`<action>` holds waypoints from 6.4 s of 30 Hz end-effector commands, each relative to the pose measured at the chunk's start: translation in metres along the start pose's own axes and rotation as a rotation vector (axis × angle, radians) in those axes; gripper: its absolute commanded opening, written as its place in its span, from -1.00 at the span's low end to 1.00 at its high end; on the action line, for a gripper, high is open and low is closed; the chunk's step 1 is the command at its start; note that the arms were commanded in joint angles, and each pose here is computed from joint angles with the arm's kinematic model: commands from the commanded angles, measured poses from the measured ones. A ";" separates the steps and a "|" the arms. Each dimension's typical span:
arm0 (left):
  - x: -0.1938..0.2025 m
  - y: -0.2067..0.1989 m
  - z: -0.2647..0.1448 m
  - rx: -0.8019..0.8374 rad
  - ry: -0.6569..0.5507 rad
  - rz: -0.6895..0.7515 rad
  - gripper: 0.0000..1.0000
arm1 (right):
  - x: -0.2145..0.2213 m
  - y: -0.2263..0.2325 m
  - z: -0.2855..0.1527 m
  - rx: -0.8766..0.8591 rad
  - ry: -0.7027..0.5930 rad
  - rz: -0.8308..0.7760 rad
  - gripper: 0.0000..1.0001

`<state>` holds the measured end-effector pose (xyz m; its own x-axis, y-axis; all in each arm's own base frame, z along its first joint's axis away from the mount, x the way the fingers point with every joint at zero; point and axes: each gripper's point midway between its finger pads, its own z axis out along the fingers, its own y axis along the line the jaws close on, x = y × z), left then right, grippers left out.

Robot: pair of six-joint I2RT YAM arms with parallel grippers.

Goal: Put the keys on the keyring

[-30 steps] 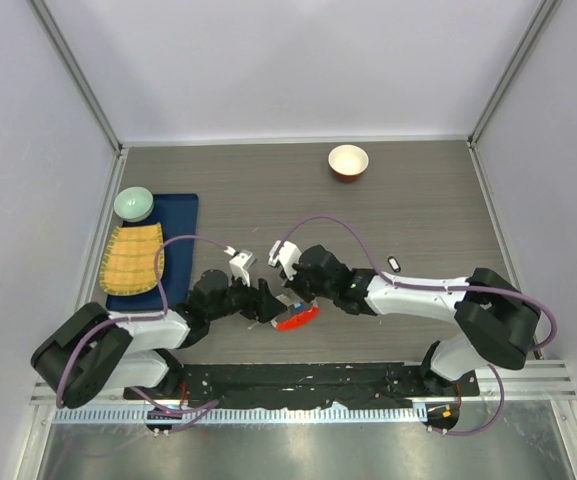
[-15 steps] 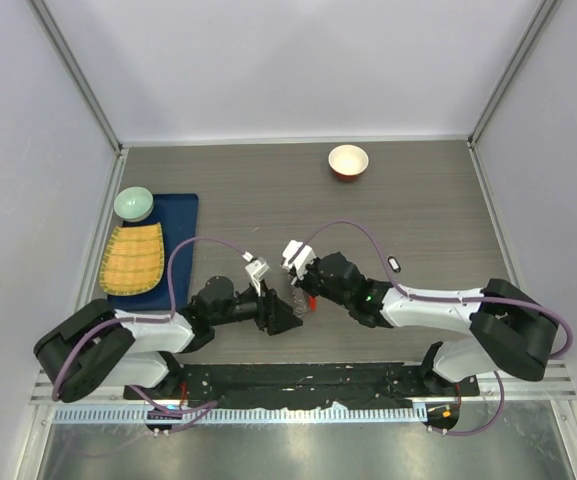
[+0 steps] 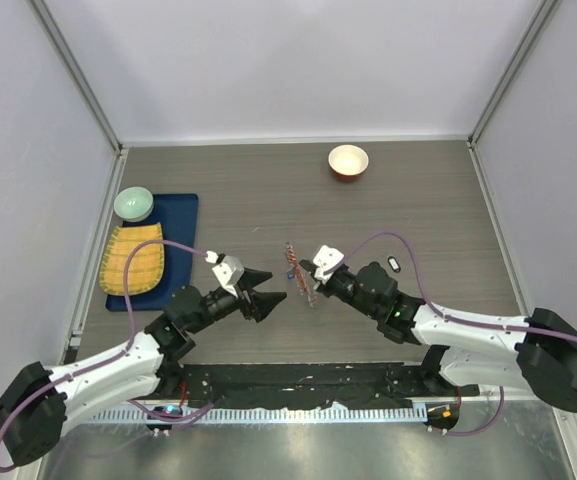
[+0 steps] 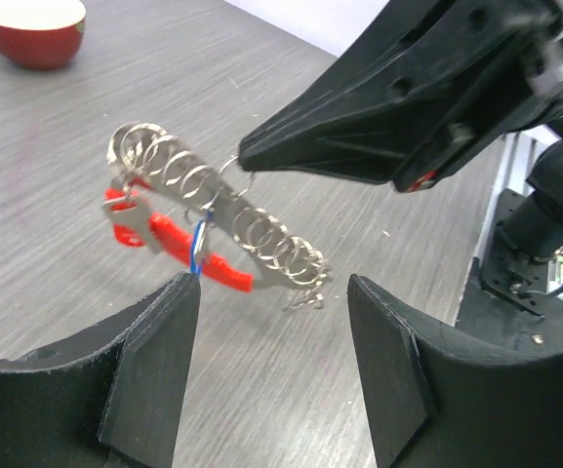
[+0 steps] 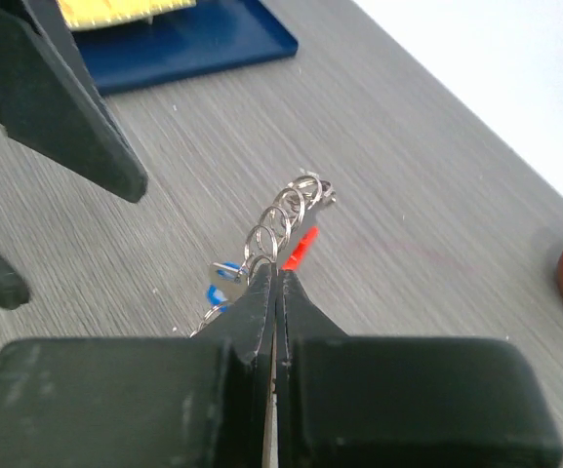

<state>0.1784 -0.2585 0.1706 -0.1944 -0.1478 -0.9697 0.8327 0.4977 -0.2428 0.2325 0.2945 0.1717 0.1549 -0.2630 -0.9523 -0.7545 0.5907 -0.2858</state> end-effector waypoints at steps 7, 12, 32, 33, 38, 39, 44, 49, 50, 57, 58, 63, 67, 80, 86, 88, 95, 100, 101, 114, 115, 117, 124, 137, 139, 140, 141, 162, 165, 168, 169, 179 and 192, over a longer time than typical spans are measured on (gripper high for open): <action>-0.038 -0.017 0.023 0.117 -0.054 0.156 0.30 | -0.073 -0.008 -0.022 -0.013 -0.278 0.018 -0.98; -0.056 -0.025 0.027 0.164 -0.086 0.244 0.27 | -0.078 -0.002 -0.030 -0.049 -0.315 0.025 -0.99; -0.061 -0.034 0.037 0.258 -0.093 0.433 -0.07 | -0.088 0.016 -0.041 -0.152 -0.372 0.042 -0.99; -0.060 -0.035 0.037 0.264 -0.087 0.431 -0.09 | -0.088 0.015 -0.041 -0.151 -0.372 0.040 -0.99; -0.056 -0.038 0.038 0.285 -0.067 0.408 -0.25 | -0.088 0.016 -0.040 -0.153 -0.370 0.038 -0.99; -0.054 -0.038 0.038 0.289 -0.053 0.403 -0.28 | -0.087 0.016 -0.040 -0.154 -0.368 0.040 -0.98; -0.044 -0.036 0.038 0.283 -0.014 0.376 -0.34 | -0.088 0.015 -0.041 -0.147 -0.371 0.041 -0.98; -0.035 -0.031 0.039 0.259 0.018 0.352 -0.47 | -0.088 0.014 -0.042 -0.143 -0.372 0.040 -0.99; -0.033 -0.028 0.040 0.251 0.027 0.348 -0.51 | -0.087 0.014 -0.041 -0.144 -0.371 0.040 -0.99; -0.029 -0.023 0.041 0.224 0.041 0.343 -1.00 | -0.086 0.012 -0.041 -0.132 -0.366 0.041 -0.99; -0.030 -0.022 0.041 0.219 0.041 0.343 -1.00 | -0.084 0.013 -0.040 -0.132 -0.359 0.046 -0.98; -0.027 -0.017 0.038 0.188 0.044 0.347 -1.00 | -0.081 0.001 -0.038 -0.063 -0.331 0.132 -0.78; -0.016 -0.007 0.036 0.150 0.072 0.363 -0.99 | -0.068 -0.016 -0.033 0.037 -0.243 0.187 -0.25; 0.022 0.007 0.037 0.154 0.206 0.429 -1.00 | -0.023 -0.021 -0.026 -0.023 -0.011 0.301 0.06; 0.030 0.014 0.035 0.143 0.263 0.462 -1.00 | -0.004 -0.005 -0.020 -0.153 0.023 0.364 0.04; 0.032 0.016 0.035 0.142 0.277 0.472 -1.00 | -0.006 0.001 -0.018 -0.195 0.012 0.349 0.01; 0.035 0.017 0.036 0.150 0.313 0.475 -1.00 | 0.004 0.028 -0.013 -0.351 0.032 0.321 -0.11; 0.034 0.014 0.035 0.159 0.303 0.481 -1.00 | 0.010 0.035 -0.010 -0.393 0.035 0.316 -0.14; 0.033 0.014 0.036 0.159 0.293 0.484 -0.99 | 0.011 0.037 -0.010 -0.400 0.035 0.321 -0.14; 0.009 0.017 0.027 0.042 0.029 0.373 -1.00 | 0.017 0.037 -0.004 -0.377 -0.012 0.334 -0.22; 0.013 0.017 0.024 0.036 0.026 0.343 -1.00 | 0.018 0.039 -0.005 -0.382 -0.010 0.356 -0.22; 0.003 0.015 0.025 0.030 -0.029 0.320 -0.99 | 0.017 0.040 -0.004 -0.385 -0.030 0.359 -0.22; -0.005 0.004 0.027 0.076 -0.105 0.258 -0.99 | 0.021 0.045 -0.004 -0.399 -0.050 0.382 -0.23; -0.016 -0.016 0.027 0.174 -0.144 0.257 -0.99 | 0.008 0.041 -0.010 -0.400 -0.147 0.400 -0.25; -0.015 -0.018 0.027 0.192 -0.138 0.259 -0.98 | 0.007 0.042 -0.012 -0.410 -0.157 0.396 -0.25; -0.015 -0.019 0.028 0.196 -0.137 0.259 -0.98 | 0.003 0.043 -0.013 -0.416 -0.171 0.392 -0.25; -0.015 -0.022 0.028 0.211 -0.136 0.262 -0.98 | 0.002 0.043 -0.014 -0.419 -0.179 0.387 -0.25; -0.018 -0.031 0.027 0.262 -0.143 0.252 -0.84 | -0.015 0.054 -0.023 -0.525 -0.231 0.358 -0.99; -0.008 -0.024 0.027 0.233 -0.099 0.267 -0.48 | -0.019 0.051 -0.021 -0.521 -0.203 0.333 -0.99; -0.001 -0.017 0.023 0.199 -0.036 0.289 -0.20 | -0.019 0.044 -0.019 -0.491 -0.129 0.306 -0.99; -0.006 -0.016 0.020 0.189 -0.038 0.332 -0.11 | -0.004 0.047 -0.021 -0.497 -0.034 0.338 -0.99; -0.002 -0.006 0.010 0.148 0.040 0.421 0.06 | 0.014 0.045 -0.021 -0.444 0.381 0.113 -0.99; 0.023 0.004 -0.006 0.031 0.059 0.147 0.11 | 0.010 0.010 -0.014 -0.246 0.644 0.025 -0.99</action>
<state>0.1755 -0.2572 0.1542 0.0165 0.0454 -0.9988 0.8953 0.4441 0.0350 0.2045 0.2911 0.1473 -0.1961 -0.6770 -0.7094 -0.9160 0.3847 -0.1139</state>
